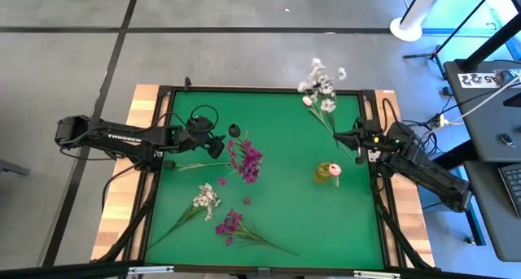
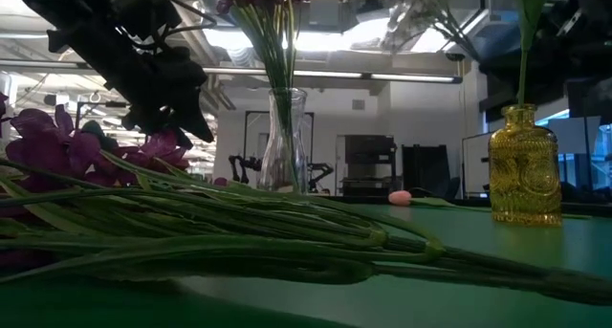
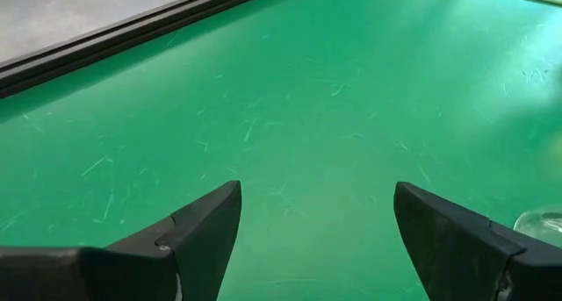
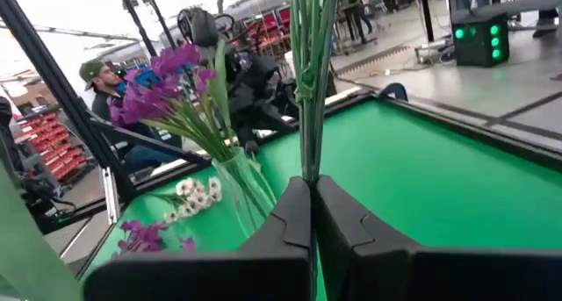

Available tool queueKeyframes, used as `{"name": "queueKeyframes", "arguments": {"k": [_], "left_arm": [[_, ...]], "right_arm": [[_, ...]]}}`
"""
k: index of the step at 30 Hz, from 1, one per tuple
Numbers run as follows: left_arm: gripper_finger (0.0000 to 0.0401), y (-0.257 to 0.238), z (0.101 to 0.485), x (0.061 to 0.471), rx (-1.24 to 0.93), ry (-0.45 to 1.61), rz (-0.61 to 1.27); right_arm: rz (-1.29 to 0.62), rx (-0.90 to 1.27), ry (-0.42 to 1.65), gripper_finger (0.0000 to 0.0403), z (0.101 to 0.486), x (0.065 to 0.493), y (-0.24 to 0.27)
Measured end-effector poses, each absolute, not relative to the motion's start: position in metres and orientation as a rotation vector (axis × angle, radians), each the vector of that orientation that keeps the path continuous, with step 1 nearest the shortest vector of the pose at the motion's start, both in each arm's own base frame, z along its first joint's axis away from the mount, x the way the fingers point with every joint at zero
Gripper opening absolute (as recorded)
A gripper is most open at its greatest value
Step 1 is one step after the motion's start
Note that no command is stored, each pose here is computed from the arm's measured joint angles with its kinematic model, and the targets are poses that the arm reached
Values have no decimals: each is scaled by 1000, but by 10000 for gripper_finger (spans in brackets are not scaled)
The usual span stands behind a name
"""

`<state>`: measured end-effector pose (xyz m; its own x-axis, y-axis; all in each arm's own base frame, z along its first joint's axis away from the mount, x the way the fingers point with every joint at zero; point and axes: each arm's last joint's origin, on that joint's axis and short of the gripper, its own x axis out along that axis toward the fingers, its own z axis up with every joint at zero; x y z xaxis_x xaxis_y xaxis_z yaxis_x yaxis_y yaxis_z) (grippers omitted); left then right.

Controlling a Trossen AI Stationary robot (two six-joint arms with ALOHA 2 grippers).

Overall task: Sort flowers into vase by color
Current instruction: Put the top white flower into the yellow vase

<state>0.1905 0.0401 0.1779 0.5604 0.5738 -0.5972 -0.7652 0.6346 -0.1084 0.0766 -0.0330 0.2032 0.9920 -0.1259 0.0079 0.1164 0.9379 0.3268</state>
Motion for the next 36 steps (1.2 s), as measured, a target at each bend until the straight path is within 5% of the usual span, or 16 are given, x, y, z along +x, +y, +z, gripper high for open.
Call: {"name": "queueKeyframes", "arguments": {"k": [13,36], "left_arm": [[292,40,178,190,-380,554,811],[292,40,178,190,-398,547,817]], "right_arm": [[-35,217,-302,0,197,87,-28],[-164,176,-233,0,192,87,22]]}}
